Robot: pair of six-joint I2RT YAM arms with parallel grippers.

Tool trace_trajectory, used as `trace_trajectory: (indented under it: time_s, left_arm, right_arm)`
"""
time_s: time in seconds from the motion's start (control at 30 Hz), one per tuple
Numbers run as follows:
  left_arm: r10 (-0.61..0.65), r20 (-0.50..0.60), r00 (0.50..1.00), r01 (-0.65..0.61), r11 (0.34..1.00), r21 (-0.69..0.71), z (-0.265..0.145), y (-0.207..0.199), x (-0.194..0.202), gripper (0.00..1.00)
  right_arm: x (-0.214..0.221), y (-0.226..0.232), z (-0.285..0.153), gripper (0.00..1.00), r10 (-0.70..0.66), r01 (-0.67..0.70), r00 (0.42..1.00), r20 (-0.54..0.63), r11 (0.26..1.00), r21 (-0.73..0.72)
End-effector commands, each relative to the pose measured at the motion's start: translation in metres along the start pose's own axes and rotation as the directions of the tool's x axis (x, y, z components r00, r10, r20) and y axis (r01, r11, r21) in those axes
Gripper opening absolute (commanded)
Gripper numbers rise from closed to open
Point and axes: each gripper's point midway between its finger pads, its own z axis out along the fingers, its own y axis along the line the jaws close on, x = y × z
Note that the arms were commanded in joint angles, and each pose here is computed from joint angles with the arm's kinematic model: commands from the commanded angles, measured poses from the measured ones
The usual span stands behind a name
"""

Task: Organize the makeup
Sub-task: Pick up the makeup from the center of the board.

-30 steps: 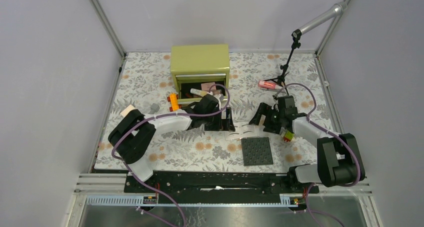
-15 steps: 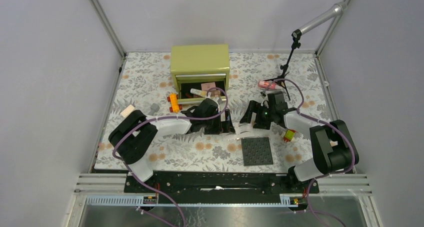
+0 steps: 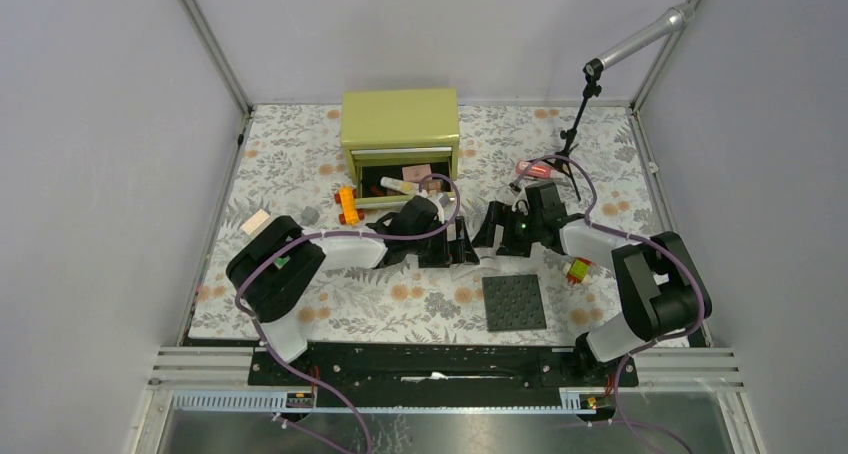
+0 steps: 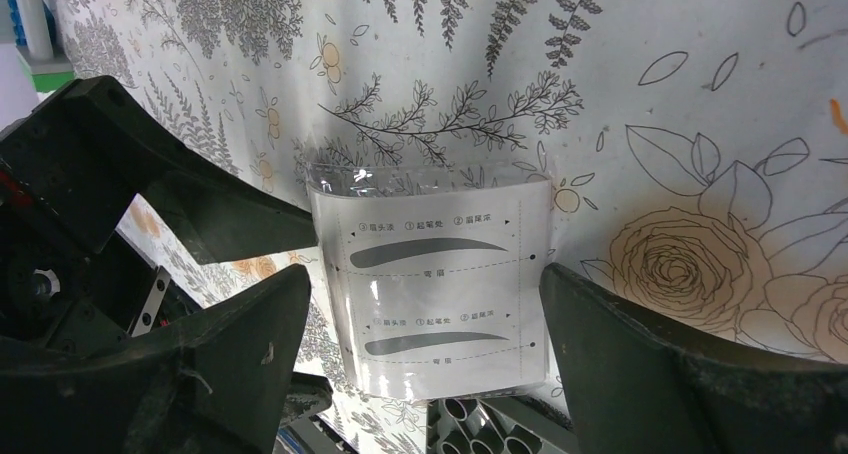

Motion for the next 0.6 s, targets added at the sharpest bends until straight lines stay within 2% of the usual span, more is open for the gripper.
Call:
trace_trajectory:
  time_s: [0.0,0.33,0.57]
  left_arm:
    - [0.01,0.001,1.0,-0.01,0.999,0.036,0.005,-0.009,-0.001,0.95]
    - [0.036,0.021,0.999,-0.037,0.997,0.075,0.012,-0.024,-0.014,0.95]
    - [0.058,0.039,0.998,-0.062,0.994,0.093,0.012,-0.035,-0.026,0.95]
  right_arm:
    - [0.052,-0.028,0.008,0.92,0.06,-0.045,0.984,-0.169,0.995,0.09]
    - [0.058,-0.027,0.012,0.96,0.047,-0.031,0.977,-0.207,0.996,0.079]
    - [0.06,-0.033,0.013,0.93,0.047,-0.024,0.976,-0.215,0.994,0.108]
